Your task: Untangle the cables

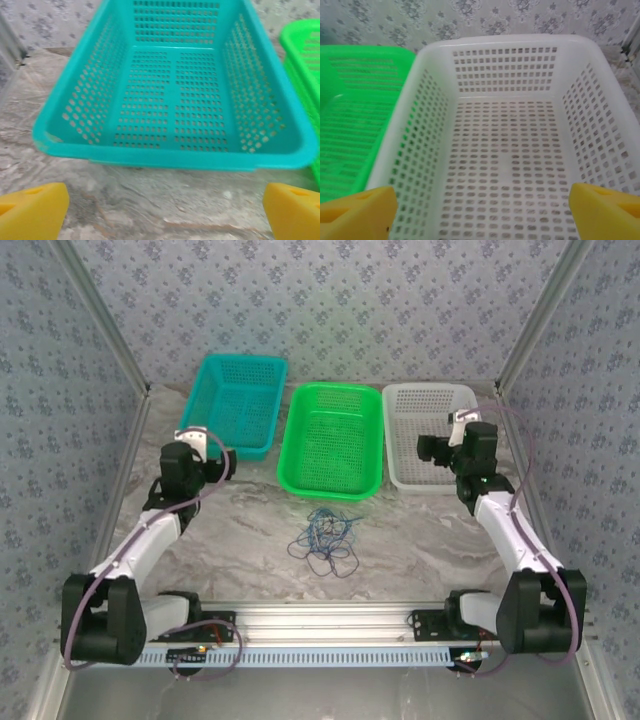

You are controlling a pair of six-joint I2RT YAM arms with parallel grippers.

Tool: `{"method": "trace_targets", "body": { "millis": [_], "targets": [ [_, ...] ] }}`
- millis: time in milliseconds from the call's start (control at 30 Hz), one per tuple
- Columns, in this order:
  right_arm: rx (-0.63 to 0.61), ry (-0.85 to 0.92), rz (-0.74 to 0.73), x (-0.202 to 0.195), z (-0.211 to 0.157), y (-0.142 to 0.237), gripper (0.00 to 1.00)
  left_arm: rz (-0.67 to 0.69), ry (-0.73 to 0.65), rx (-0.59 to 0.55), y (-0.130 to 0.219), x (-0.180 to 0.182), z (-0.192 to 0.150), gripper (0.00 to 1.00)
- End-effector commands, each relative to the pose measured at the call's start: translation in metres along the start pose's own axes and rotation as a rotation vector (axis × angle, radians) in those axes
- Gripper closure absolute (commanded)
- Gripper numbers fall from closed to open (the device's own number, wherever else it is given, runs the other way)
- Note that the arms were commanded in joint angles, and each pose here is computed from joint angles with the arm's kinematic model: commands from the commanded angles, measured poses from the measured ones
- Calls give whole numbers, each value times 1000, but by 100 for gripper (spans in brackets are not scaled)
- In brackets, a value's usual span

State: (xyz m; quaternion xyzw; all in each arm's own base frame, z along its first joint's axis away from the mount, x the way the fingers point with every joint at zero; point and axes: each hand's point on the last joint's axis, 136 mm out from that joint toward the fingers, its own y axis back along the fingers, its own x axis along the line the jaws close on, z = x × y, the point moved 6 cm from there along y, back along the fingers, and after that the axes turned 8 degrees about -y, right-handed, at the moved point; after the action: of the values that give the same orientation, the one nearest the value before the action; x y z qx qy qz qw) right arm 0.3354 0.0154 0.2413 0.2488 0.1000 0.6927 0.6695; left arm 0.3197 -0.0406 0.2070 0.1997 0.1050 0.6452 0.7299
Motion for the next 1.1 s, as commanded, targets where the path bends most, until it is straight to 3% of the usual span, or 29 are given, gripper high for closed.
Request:
{"method": "trace_targets", "body": {
  "millis": [0,267,600,833,1067],
  "targets": [
    [158,-130,24,12,-14,20,12,-62,-50,7,14,-22,8,1],
    [335,-83,213,81,-69,52,26,-232,-105,-33,43,-81,-2,1],
    [500,-65,302,131,-167,75,31,-429,-53,14,66,-125,-43,1],
    [617,-9,244,153,-213,64,35,-496,-67,34,75,-145,-59,1],
    [603,13,216,162,-231,50,46,-512,-88,42,80,-149,-66,1]
  ]
}}
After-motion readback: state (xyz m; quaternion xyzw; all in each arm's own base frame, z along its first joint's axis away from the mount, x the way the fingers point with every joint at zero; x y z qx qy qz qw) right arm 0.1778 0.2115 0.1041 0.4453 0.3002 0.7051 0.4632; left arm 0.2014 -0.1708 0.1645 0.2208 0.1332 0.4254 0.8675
